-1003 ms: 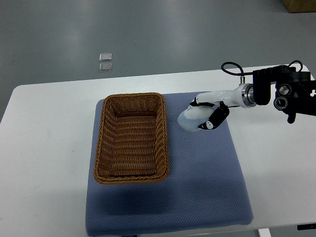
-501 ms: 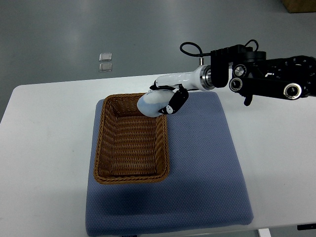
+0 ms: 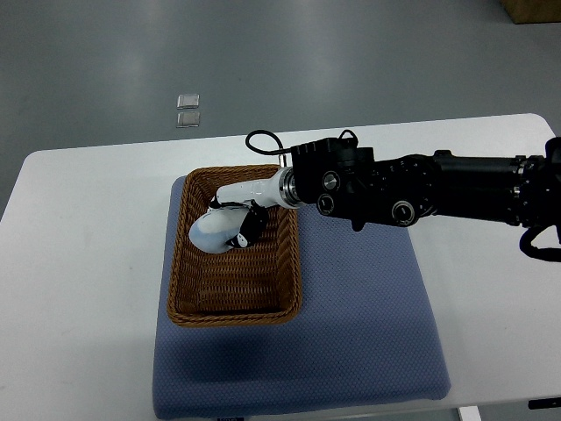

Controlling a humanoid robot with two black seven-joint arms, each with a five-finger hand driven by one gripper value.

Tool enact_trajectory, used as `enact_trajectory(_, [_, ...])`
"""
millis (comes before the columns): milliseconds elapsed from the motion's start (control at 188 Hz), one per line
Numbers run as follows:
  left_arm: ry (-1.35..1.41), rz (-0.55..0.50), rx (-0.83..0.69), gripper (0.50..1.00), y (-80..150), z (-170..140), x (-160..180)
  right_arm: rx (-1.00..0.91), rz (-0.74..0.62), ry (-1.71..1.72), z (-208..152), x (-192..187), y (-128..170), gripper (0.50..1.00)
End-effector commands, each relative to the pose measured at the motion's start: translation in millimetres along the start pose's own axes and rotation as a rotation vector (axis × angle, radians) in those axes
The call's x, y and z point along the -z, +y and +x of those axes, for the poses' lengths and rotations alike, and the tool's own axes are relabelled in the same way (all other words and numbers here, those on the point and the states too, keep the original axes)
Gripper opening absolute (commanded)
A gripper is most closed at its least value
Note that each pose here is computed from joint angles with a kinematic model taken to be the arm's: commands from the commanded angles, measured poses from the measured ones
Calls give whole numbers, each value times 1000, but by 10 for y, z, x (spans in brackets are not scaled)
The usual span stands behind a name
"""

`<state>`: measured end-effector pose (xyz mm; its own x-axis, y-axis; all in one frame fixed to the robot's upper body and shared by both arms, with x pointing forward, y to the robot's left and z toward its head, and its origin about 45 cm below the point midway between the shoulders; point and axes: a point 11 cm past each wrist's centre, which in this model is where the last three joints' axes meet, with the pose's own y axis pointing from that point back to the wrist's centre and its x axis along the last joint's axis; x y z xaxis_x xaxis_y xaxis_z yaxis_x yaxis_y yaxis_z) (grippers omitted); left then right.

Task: Place blue toy in brown basket
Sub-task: 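Lift the held toy and carry it over the wicker basket, then open the right hand to release the toy into the basket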

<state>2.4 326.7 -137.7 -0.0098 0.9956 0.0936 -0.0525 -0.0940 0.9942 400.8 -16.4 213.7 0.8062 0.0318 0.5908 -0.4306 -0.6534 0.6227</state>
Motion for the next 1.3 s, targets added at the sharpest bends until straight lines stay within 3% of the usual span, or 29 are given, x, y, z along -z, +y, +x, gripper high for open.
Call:
enact_trajectory(0, [0,0,-1,1000,0,5,1,-7,-11,-18,-48,-75,-24,607])
enact_trajectory(107, [0,0,-1,1000,0,5,1,-8,-23,-32,-76,-143,-36,621])
enact_trajectory(459, [0,0,-1,1000,0,5,1,-24,-33,-59,-115,-233,-56,791])
enact_trajectory(853, [2,0,-5,1000,0,16,0,-23,8,-68,-49,-143,-39,795])
enact_trajectory(1131, [2,1,-11,1000,0,37,9,-28,50,-73,16,-52,-20,848])
enact_trajectory(1296, [3,2,-12,1000,0,43,11,-40,61,-74,105,18,7,850])
